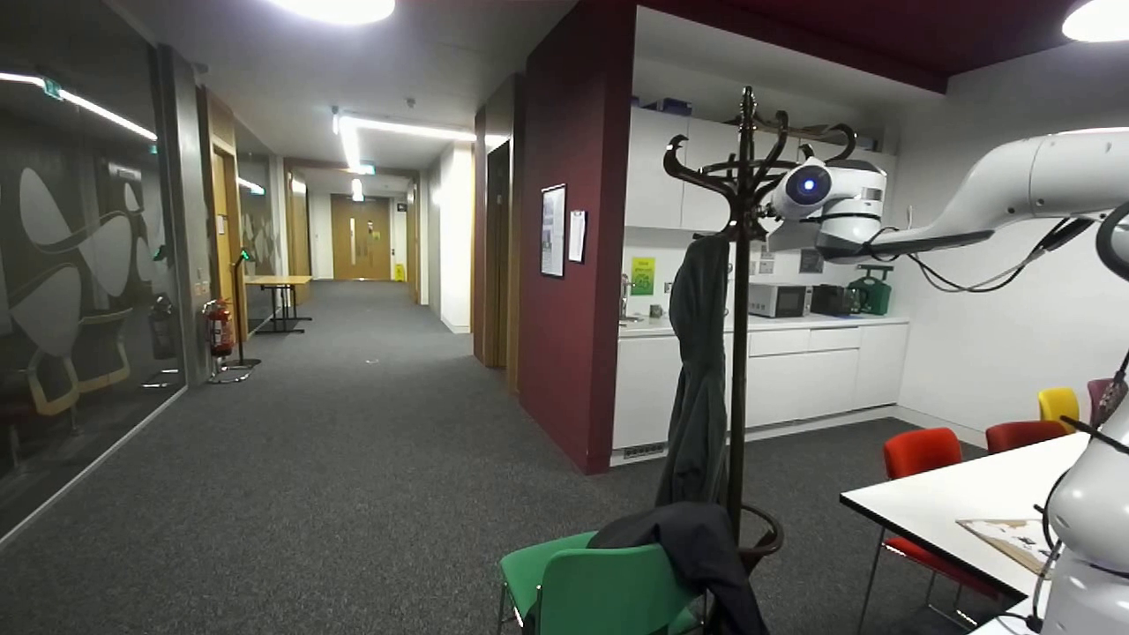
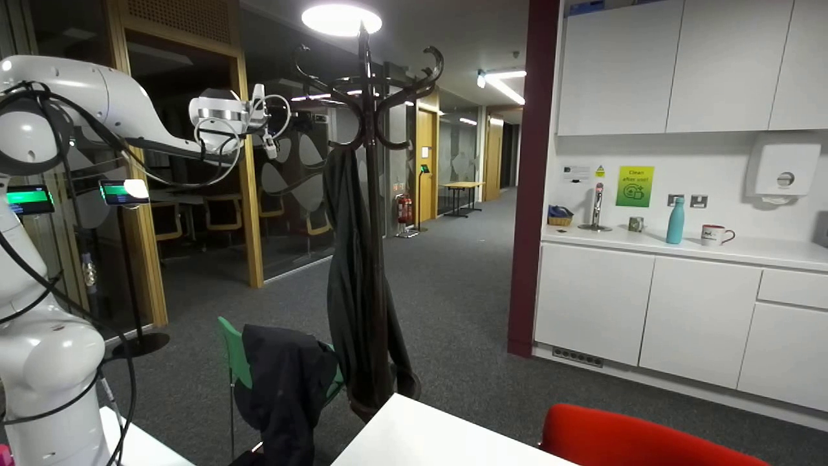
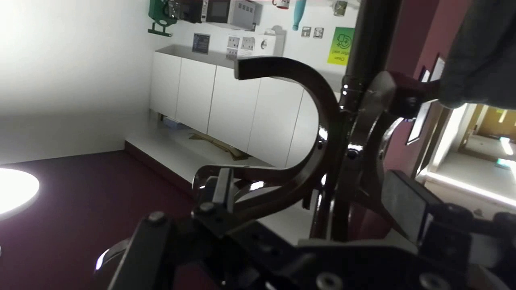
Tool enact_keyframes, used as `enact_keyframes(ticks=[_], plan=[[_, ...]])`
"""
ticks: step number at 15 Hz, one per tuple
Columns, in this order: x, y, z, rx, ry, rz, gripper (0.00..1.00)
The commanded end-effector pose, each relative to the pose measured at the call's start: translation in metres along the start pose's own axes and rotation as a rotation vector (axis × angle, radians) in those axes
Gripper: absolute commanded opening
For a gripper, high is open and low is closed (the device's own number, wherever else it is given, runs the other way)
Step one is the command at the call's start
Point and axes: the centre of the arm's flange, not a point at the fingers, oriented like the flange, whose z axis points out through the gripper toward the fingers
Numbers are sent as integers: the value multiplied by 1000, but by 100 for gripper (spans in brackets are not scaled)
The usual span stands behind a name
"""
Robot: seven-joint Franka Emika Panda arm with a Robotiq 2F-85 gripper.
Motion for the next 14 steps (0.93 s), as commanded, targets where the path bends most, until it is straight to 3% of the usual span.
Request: enact_keyframes(ticks=[1, 6, 14], plan=[[4, -17, -8, 73, 40, -21, 100], [-4, -33, -6, 116, 30, -35, 100], [-20, -35, 6, 104, -3, -50, 100]])
